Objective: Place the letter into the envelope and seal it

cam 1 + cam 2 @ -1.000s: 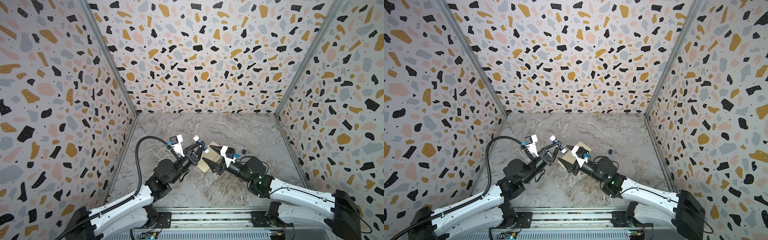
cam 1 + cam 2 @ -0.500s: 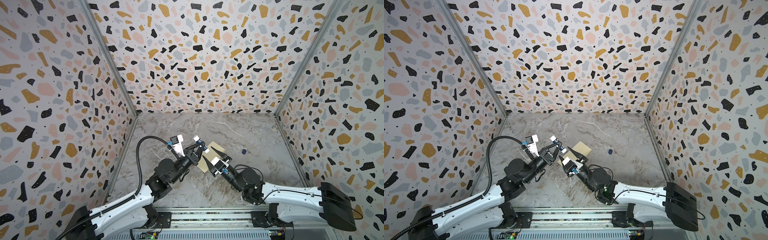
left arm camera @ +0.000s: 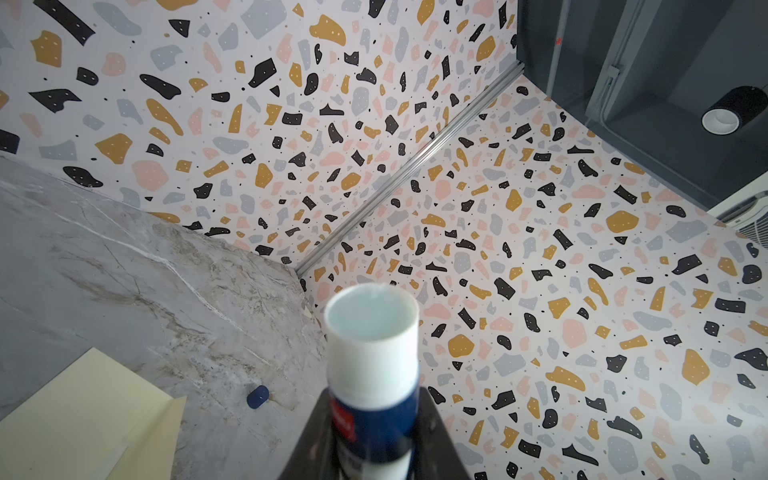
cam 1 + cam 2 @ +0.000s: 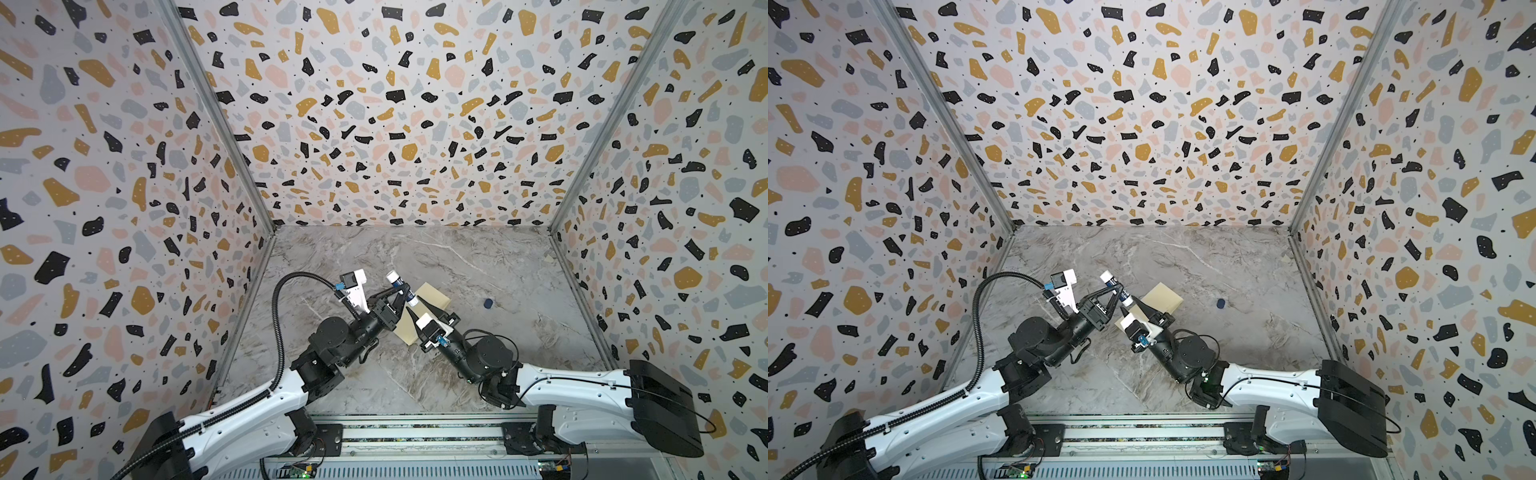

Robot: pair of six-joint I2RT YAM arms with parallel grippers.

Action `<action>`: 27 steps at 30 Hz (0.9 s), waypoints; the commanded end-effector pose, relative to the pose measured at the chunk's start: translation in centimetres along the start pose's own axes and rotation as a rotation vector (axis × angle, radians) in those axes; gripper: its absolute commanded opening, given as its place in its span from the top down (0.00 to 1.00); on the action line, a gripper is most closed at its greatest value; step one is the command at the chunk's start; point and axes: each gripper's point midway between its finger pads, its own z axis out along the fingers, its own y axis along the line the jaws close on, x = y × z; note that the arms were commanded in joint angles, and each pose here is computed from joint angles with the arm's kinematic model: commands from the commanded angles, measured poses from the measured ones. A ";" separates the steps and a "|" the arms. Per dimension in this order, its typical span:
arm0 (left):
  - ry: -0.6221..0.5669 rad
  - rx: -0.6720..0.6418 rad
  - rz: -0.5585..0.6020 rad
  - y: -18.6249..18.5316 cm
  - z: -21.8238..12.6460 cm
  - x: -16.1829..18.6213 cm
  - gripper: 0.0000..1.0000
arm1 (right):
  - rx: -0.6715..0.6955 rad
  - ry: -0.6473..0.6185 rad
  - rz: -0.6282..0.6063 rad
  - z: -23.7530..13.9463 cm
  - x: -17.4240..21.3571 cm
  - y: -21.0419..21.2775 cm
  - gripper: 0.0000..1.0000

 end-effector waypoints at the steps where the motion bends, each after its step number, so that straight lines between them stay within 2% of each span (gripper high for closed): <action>1: -0.049 0.052 -0.012 -1.7 0.0 -1.5 1.00 | 0.047 -0.062 0.048 0.4 -2.6 -1.4 0.66; 7: -0.049 0.054 -0.016 -1.7 0.0 -1.4 1.00 | 0.043 -0.064 0.056 0.6 -2.7 -1.3 0.71; 10: -0.046 0.053 -0.015 -1.6 0.0 -1.3 1.00 | 0.040 -0.069 0.068 0.6 -2.8 -1.3 0.76; 15: -0.040 0.059 -0.006 -1.7 0.0 -1.2 1.00 | -0.014 -0.090 0.129 0.4 -3.6 -1.0 0.83; 18: -0.035 0.073 0.008 -2.0 0.0 -1.2 1.00 | -0.130 -0.101 0.233 0.3 -4.0 -0.8 0.83; 25: -0.022 0.134 0.076 -3.1 -0.1 -0.9 1.00 | -0.461 -0.144 0.600 -1.5 -4.9 -2.4 0.82; 27: -0.018 0.153 0.090 -3.5 -0.2 -0.9 1.00 | -0.542 -0.117 0.672 -1.6 -4.8 -2.5 0.82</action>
